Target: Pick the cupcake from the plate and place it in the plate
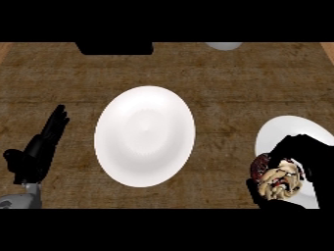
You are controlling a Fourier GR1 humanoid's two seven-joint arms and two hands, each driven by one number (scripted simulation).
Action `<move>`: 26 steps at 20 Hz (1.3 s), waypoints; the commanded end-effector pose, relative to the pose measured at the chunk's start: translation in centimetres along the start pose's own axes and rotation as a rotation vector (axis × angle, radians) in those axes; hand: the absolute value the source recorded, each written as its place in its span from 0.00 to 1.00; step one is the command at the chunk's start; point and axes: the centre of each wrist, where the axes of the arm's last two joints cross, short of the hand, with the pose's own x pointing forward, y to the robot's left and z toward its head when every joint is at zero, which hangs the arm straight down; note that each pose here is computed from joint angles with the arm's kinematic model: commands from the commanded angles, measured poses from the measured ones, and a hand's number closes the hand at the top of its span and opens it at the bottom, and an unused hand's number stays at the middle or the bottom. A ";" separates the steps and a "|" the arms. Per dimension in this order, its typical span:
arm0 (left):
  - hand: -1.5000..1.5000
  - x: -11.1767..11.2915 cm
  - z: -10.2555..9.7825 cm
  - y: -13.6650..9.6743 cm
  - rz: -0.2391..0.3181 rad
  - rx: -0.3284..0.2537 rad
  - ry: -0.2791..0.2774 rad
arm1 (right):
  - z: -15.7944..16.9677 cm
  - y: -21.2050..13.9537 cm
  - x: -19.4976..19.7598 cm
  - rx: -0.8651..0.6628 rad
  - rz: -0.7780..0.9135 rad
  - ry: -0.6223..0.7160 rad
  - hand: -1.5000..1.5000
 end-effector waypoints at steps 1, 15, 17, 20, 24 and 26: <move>0.50 -1.0 -1.2 -0.2 -0.002 -0.012 -0.004 | -2.4 -0.7 1.9 0.018 -0.002 -0.031 1.00; 0.50 -0.1 -0.1 0.9 0.008 -0.029 -0.002 | -9.3 10.9 10.1 0.153 -0.087 -0.050 1.00; 0.50 -0.7 1.6 -0.2 0.012 -0.028 -0.006 | -9.2 13.5 9.9 0.163 -0.085 -0.046 1.00; 0.50 0.4 -1.3 -0.9 0.008 -0.019 -0.023 | -11.0 14.4 11.9 0.181 -0.084 -0.052 1.00; 0.50 0.4 -0.7 -0.8 -0.005 -0.030 -0.010 | -10.6 17.0 10.9 0.094 -0.244 0.081 1.00; 0.50 0.3 -0.3 -1.8 0.003 -0.045 -0.019 | -13.4 16.5 11.9 0.075 -0.263 0.146 0.00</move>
